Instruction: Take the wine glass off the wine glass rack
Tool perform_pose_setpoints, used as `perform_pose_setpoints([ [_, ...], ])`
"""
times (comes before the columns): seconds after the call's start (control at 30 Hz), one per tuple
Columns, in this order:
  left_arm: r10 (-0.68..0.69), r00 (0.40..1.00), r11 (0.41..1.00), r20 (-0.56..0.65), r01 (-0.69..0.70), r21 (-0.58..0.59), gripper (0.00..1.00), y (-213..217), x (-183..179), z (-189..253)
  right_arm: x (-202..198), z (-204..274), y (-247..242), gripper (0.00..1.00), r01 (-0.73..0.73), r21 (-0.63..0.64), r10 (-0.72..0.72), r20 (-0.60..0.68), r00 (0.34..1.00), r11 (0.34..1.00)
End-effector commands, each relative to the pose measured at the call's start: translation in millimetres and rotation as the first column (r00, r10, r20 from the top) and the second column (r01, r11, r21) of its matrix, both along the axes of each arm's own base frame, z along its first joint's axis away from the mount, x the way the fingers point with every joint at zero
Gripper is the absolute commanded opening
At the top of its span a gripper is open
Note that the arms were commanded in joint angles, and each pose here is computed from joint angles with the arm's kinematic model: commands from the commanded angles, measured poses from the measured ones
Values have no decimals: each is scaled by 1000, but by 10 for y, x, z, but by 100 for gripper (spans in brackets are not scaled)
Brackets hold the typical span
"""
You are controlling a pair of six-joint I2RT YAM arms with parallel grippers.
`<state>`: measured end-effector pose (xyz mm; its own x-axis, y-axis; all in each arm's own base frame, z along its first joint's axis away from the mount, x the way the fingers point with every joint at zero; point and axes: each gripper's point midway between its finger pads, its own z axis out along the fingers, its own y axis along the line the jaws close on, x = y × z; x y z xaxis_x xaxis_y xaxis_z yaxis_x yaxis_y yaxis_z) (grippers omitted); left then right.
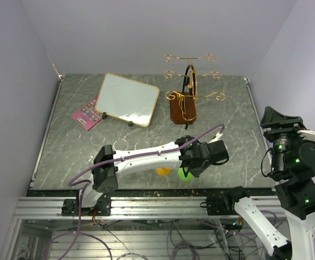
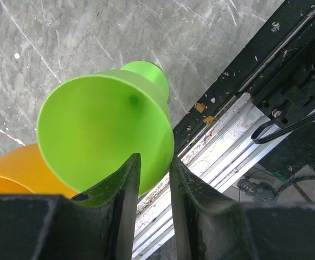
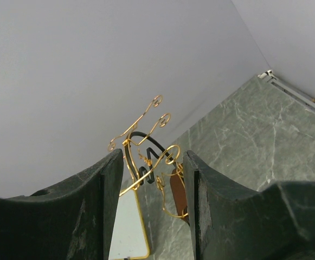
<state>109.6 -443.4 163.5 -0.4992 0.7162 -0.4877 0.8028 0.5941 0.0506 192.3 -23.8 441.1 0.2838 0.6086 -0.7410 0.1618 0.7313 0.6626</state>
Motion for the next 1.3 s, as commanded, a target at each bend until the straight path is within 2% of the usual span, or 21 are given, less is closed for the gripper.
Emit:
perform_pose_setpoints([
  [0.0,12,999,999,37,-11,-42,42,-3,97,172,70,-47,38,48,-12,-36,11,-26,1000,999],
  [0.2,27,999,982,33,-20,-188,53,-56,199,580,127,-49,105,54,-46,-101,42,-45,998,994],
  [0.3,21,998,955,56,-4,-295,66,-58,275,899,204,-108,149,67,-70,-175,55,-89,994,982],
  [0.37,31,997,933,77,-1,-361,71,-25,343,1120,264,-158,178,78,-87,-218,60,-125,990,972],
  [0.47,85,991,889,100,-30,-457,84,122,564,1459,338,-187,266,98,-143,-288,96,-171,981,947],
  [0.6,224,965,803,139,-102,-587,90,613,1064,1939,421,-142,448,100,-254,-382,180,-219,959,889],
  [0.73,411,887,713,210,-169,-680,93,1344,1547,2446,453,-73,578,100,-324,-422,243,-236,941,846],
  [0.87,587,757,622,287,-195,-758,97,2052,1681,2980,411,56,681,100,-359,-426,306,-190,933,830],
  [1.07,757,584,464,294,-164,-871,100,2847,1399,3574,269,308,725,100,-364,-415,356,-98,929,834],
  [1.13,791,551,402,268,-136,-906,100,3088,1230,3722,183,434,686,100,-341,-417,352,-52,935,843],
  [1.27,826,515,329,230,-110,-938,100,3386,1017,3823,110,593,523,100,-268,-386,282,-21,959,883],
])
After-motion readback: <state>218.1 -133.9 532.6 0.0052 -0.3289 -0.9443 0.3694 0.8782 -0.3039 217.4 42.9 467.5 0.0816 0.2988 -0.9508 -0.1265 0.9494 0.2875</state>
